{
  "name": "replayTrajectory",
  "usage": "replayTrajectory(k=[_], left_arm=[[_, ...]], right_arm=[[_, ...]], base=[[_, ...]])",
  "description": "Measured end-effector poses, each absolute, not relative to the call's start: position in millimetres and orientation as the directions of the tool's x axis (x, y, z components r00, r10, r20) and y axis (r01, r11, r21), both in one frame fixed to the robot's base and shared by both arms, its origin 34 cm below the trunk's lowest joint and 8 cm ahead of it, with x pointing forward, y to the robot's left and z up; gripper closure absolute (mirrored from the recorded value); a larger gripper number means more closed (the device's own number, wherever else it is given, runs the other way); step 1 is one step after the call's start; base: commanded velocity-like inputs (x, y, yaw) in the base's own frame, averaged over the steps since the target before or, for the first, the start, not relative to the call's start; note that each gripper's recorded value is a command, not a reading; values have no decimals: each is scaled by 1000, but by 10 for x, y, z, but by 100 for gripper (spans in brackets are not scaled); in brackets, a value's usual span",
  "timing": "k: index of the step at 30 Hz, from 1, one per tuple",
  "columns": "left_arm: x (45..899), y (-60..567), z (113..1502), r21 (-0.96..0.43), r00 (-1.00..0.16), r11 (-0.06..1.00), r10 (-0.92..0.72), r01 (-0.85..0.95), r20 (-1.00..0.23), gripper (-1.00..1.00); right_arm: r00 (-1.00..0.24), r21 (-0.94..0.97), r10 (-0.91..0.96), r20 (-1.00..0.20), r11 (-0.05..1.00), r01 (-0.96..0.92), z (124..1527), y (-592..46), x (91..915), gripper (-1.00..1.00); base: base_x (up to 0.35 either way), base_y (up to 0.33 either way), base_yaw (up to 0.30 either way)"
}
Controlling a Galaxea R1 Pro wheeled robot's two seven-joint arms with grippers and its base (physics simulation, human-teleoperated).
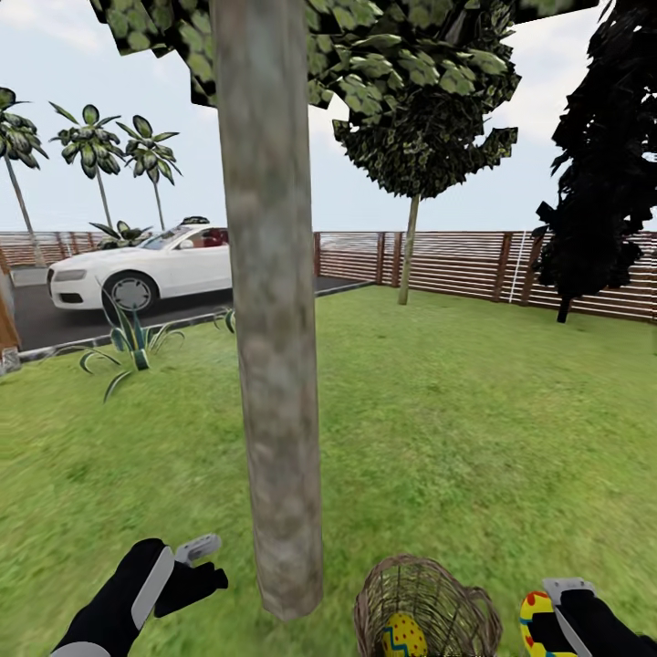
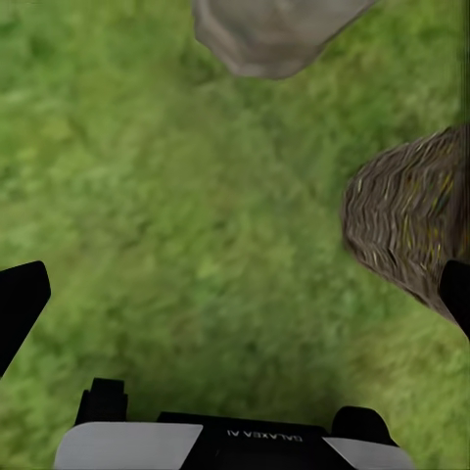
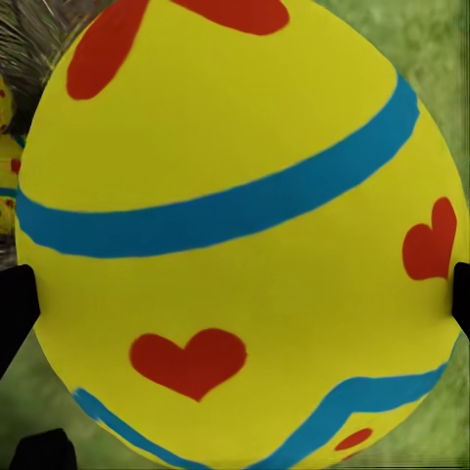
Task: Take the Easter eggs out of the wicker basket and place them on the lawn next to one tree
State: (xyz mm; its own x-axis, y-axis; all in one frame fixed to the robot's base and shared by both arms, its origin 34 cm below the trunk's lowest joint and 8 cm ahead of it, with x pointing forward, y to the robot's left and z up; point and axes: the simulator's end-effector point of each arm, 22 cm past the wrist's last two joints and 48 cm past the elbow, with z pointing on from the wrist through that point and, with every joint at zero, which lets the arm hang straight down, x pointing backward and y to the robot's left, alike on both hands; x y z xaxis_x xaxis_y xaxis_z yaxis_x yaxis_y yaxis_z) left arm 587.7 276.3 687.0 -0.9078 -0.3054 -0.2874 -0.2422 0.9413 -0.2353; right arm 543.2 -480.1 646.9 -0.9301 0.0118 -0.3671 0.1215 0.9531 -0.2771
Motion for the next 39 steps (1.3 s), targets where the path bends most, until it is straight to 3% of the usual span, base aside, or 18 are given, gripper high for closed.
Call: replayTrajectory(k=[7,14,18,39], left_arm=[[5887,2763,6900,-237,-906,941,-305,-241,-293,-100],[5889,2763,6907,-238,-905,941,-306,-241,-295,-100],[5928,2791,6876,-235,-893,940,-315,-247,-320,-100],[5880,2788,6825,-233,-897,939,-318,-253,-308,-100]], right_arm=[[-930,-278,17,-368,952,127,6498,-4829,5427,100],[-929,-298,13,-371,945,132,6557,-4968,5424,100],[-902,-310,-21,-431,942,126,6787,-4958,5682,100],[-897,-294,-4,-442,945,140,6821,-4972,5693,100]], base=[[0,0,-237],[0,0,2],[0,0,-29],[0,0,-287]])
